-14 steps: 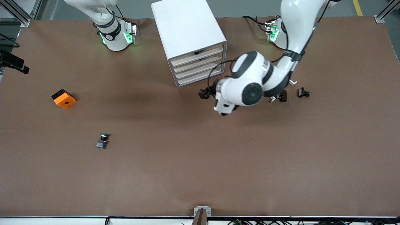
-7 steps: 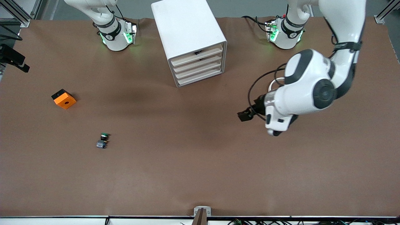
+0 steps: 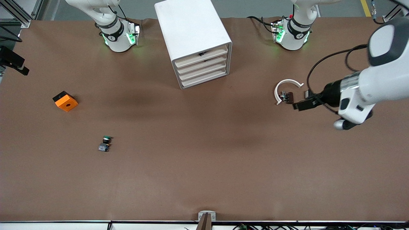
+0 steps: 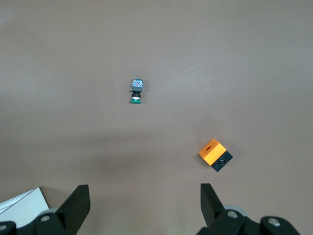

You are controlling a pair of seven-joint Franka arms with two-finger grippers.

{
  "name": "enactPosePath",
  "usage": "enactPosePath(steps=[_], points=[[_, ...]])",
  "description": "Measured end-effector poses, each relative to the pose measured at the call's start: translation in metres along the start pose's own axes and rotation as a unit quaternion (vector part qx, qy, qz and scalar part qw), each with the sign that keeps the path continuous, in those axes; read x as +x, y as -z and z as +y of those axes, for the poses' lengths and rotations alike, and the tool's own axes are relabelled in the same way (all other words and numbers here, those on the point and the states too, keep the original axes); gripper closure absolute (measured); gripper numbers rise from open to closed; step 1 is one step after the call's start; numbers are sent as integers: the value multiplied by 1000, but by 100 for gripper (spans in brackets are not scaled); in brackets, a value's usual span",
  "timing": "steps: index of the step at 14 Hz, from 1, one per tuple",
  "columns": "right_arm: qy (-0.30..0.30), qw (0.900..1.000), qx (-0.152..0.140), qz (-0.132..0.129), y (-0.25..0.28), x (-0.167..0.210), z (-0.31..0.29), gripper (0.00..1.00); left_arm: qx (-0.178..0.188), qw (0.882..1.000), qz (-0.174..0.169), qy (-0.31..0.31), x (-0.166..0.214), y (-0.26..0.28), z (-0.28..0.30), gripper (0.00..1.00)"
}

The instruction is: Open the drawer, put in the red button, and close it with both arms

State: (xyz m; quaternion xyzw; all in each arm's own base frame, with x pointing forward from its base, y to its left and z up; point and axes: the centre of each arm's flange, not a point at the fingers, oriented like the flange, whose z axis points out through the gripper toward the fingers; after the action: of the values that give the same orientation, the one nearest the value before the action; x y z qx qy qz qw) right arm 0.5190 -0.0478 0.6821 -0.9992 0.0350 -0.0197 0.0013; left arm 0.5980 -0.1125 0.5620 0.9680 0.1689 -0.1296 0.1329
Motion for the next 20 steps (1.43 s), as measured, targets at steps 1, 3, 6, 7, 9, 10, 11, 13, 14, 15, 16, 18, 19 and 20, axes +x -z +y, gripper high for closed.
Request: enactPosePath(steps=[1,3,6,7,9,10,11,13,14,15,16,18,19,20], points=[[-1,1000,0,1,1,-1,1,0,6,1000,2,-24,-8,19,-17,0],[-2,1000,0,2,3,-2,3,0,29,997,21,-70,-25,53,-60,0],[-3,1000,0,1,4,-5,3,0,85,987,53,-124,-55,77,-104,0],[-3,1000,1,-2,4,-6,3,0,97,984,66,-135,-60,77,-109,0],[-2,1000,1,-3,4,-6,3,0,114,977,98,-153,-60,72,-113,0],[-2,1000,1,-4,4,-7,3,0,116,974,112,-160,-57,69,-112,0],[-2,1000,1,-4,4,-7,3,0,116,971,125,-165,-54,68,-109,0],[-2,1000,1,-5,3,-7,3,0,115,968,144,-170,-49,70,-104,0],[-2,1000,1,-5,2,-7,3,0,114,967,151,-172,-46,72,-101,0],[-2,1000,1,-6,2,-7,3,0,113,966,158,-174,-42,77,-97,0],[-2,1000,1,-6,2,-7,3,0,112,965,162,-176,-36,80,-93,0],[-2,1000,1,-6,1,-7,3,0,114,963,161,-183,-22,76,-79,0],[-2,1000,1,-6,1,-7,3,0,115,962,159,-188,-17,73,-71,0],[-3,1000,1,-6,1,-7,3,0,116,961,160,-194,-14,71,-62,0]])
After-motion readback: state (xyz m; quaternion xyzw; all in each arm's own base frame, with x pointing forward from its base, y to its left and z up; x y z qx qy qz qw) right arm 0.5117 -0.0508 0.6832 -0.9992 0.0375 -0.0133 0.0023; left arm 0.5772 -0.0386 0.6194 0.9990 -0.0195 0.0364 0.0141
